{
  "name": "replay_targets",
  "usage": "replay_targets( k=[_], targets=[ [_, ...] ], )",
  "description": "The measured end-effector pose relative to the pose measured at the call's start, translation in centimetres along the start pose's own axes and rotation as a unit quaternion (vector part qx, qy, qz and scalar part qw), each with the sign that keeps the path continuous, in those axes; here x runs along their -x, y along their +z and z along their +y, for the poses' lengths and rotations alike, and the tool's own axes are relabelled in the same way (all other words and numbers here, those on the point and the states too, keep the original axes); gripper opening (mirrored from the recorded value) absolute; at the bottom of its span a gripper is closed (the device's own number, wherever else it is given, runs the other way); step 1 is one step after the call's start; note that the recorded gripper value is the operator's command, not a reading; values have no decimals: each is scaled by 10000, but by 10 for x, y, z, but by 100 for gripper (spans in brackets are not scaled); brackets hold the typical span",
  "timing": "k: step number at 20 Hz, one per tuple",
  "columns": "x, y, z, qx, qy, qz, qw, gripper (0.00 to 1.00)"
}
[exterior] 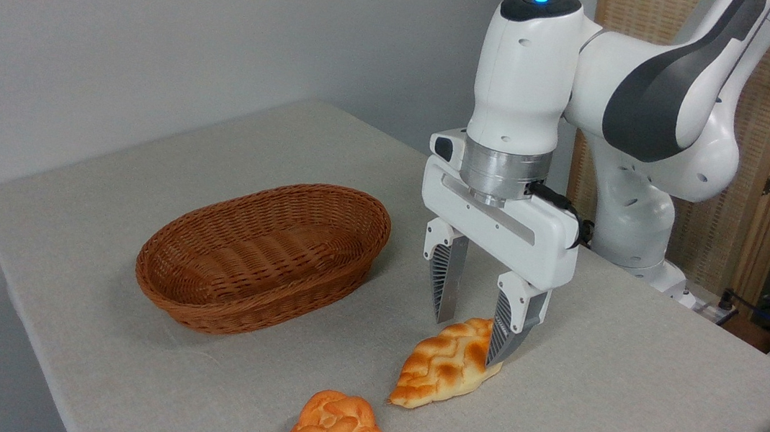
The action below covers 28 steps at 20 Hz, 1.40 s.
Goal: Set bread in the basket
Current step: 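Lower the open gripper around the braided loaf, then close the gripper on the braided loaf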
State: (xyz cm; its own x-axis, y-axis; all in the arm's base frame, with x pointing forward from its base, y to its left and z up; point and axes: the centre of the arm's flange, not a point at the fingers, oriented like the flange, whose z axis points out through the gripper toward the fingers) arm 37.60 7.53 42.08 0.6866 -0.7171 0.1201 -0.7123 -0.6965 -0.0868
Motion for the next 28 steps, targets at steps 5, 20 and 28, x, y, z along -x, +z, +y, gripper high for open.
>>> replay_targets(
  k=[5, 20, 28],
  targets=[
    [-1, 4, -2, 0, 39, -15, 10000, 100],
    [1, 10, -5, 27, 143, -52, 9999, 100],
    [5, 10, -7, -56, 426, -157, 9990, 100]
  ],
)
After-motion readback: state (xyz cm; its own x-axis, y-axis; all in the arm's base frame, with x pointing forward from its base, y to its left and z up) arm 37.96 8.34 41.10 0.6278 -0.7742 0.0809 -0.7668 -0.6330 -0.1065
